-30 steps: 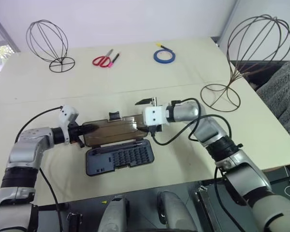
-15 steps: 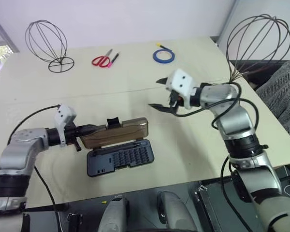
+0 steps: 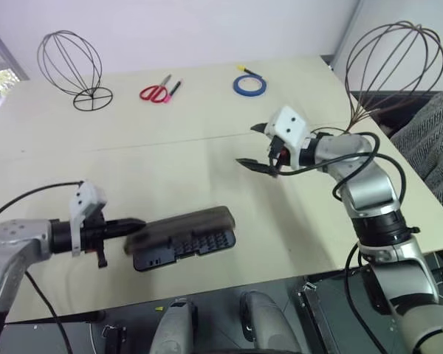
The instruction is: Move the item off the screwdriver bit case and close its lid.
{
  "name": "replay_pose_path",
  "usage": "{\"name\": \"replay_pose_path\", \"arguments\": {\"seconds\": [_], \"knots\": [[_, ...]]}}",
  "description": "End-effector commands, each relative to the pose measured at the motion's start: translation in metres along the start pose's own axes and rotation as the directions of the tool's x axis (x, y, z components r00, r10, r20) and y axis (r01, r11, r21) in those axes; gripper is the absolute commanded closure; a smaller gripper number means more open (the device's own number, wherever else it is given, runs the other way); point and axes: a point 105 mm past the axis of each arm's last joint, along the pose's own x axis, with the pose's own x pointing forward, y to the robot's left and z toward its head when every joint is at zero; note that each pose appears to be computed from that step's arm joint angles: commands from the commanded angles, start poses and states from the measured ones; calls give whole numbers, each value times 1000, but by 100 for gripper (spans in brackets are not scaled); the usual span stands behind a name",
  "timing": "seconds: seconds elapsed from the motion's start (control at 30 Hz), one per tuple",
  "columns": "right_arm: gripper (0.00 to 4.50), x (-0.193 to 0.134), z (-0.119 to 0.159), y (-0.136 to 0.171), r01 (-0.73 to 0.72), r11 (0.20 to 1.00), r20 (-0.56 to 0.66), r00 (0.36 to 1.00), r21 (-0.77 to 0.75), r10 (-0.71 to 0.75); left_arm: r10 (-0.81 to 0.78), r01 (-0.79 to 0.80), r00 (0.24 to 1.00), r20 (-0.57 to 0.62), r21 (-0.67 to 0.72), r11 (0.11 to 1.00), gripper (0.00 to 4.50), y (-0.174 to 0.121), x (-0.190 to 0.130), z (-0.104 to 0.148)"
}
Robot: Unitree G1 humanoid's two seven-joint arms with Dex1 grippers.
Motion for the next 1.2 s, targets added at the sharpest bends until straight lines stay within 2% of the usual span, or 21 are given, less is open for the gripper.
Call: {"name": "replay_pose_path", "arguments": {"seconds": [0.03, 0.17, 0.2, 0.27, 0.33, 0.47, 0.5, 0.63, 0.83, 1.03, 1.2], "knots": [[7, -2, 11, 5, -5, 997, 45, 999, 81, 1, 6, -6, 1000, 16, 37, 999, 450, -3, -10, 12], [7, 2, 9, 25, -86, 957, 28, 996, 278, 81, 34, -36, 998, 47, 54, 998, 450, 11, -9, 22], [30, 2, 11, 32, -119, 934, 32, 993, 336, 116, 37, -41, 997, 62, 63, 997, 450, 16, -7, 28], [96, -2, 19, 51, -215, 877, 50, 976, 430, 214, 32, -39, 996, 86, 86, 996, 450, 25, -1, 40], [196, -8, 28, 73, -320, 784, 82, 941, 532, 329, 9, -21, 995, 95, 122, 992, 450, 33, 8, 50], [409, -17, 37, 115, -467, 641, 112, 851, 609, 513, -51, 35, 995, 90, 172, 985, 450, 44, 30, 63], [446, -18, 36, 124, -493, 609, 120, 828, 621, 547, -73, 57, 994, 82, 182, 982, 450, 45, 36, 64], [446, -17, 24, 150, -529, 513, 123, 768, 676, 629, -139, 129, 990, 32, 202, 971, 450, 49, 56, 61], [446, -5, 1, 184, -473, 382, 107, 728, 794, 678, -230, 237, 971, -58, 219, 947, 450, 46, 78, 48], [446, 1, -11, 217, -419, 334, 74, 708, 844, 703, -280, 293, 956, -91, 223, 930, 450, 37, 87, 41], [446, 10, -17, 230, -335, 337, 30, 747, 880, 664, -296, 310, 950, -95, 227, 923, 450, 33, 91, 40]]}}
